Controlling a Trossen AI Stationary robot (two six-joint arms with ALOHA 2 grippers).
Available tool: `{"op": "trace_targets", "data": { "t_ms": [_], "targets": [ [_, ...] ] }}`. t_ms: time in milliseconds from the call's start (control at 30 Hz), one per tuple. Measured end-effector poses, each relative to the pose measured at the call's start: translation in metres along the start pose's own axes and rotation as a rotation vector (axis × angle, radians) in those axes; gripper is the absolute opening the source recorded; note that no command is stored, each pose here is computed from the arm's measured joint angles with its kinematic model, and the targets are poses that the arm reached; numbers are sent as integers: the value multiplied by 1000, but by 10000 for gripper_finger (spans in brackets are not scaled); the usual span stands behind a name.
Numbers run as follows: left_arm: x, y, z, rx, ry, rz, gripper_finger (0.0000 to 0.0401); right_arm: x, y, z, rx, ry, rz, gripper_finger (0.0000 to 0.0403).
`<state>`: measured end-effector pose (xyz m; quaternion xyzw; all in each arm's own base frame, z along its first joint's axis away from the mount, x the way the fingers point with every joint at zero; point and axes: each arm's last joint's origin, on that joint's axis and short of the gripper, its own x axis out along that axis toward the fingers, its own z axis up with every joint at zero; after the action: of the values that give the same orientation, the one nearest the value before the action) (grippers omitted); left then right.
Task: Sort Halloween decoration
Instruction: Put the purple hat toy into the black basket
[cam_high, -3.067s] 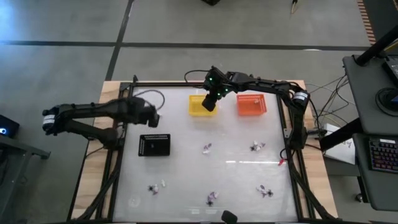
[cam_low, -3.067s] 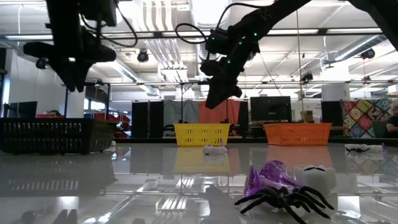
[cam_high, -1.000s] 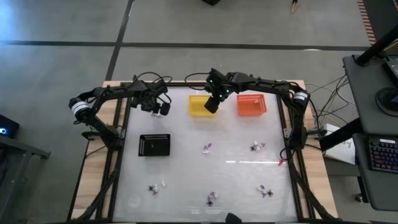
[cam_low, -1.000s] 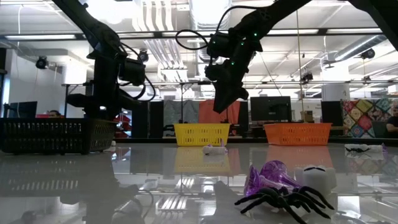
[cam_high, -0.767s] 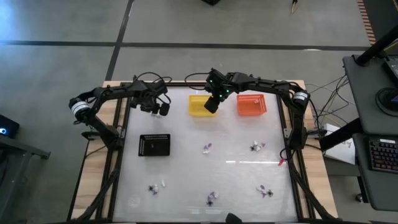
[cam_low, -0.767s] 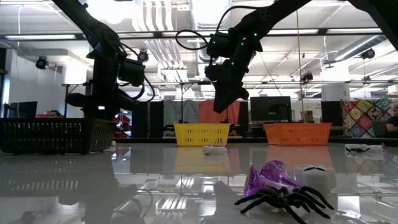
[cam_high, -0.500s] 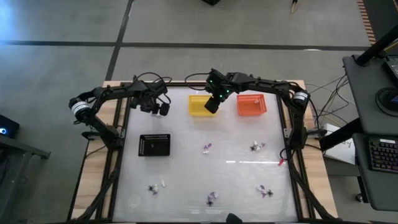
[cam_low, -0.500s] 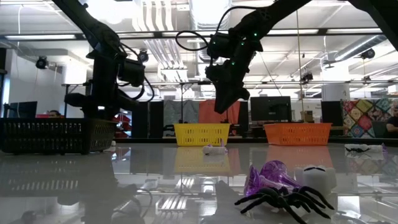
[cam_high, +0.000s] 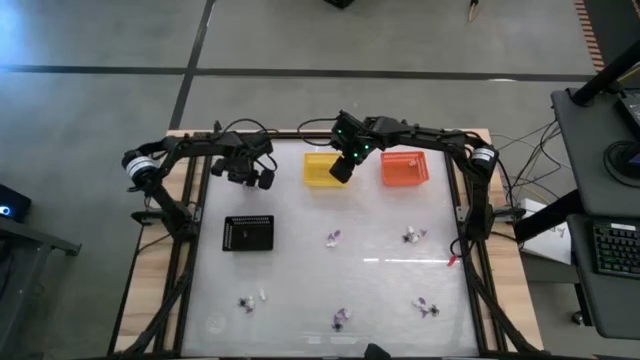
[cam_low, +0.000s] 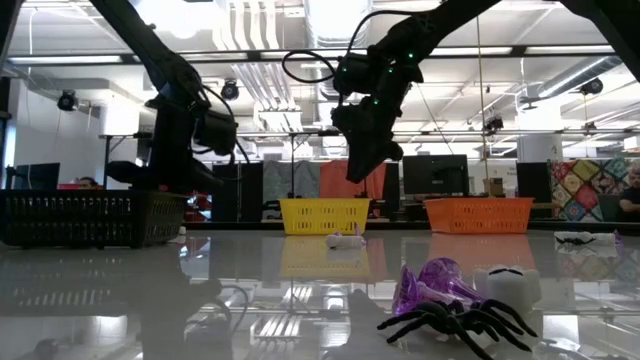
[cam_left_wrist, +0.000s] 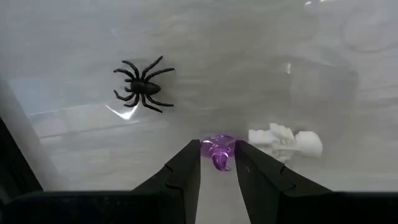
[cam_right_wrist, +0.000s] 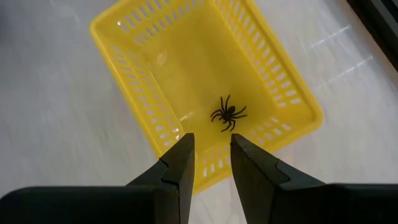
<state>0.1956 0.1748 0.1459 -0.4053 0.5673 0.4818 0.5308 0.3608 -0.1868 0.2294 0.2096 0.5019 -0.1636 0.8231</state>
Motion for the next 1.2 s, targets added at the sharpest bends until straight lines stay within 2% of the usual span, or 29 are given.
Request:
{"op": "trace_targets", "data": {
  "t_ms": [267, 533, 833, 1033, 1200],
  "targets": [
    [-1, 0, 1, 18, -26, -5, 76, 0, 0, 0, -1, 2, 0, 96],
    [-2, 0, 0, 51, -17, 2, 8, 0, 0, 0, -1, 2, 0, 96],
    [-13, 9, -10, 116, 30, 27, 2, 0, 0, 0, -1, 2, 0, 96],
    [-42, 12, -22, 177, -21, -120, 2, 0, 0, 0, -1, 2, 0, 96],
    [-70, 8, -50, 281, -33, -248, 2, 0, 0, 0, -3, 2, 0, 96]
  ]
}}
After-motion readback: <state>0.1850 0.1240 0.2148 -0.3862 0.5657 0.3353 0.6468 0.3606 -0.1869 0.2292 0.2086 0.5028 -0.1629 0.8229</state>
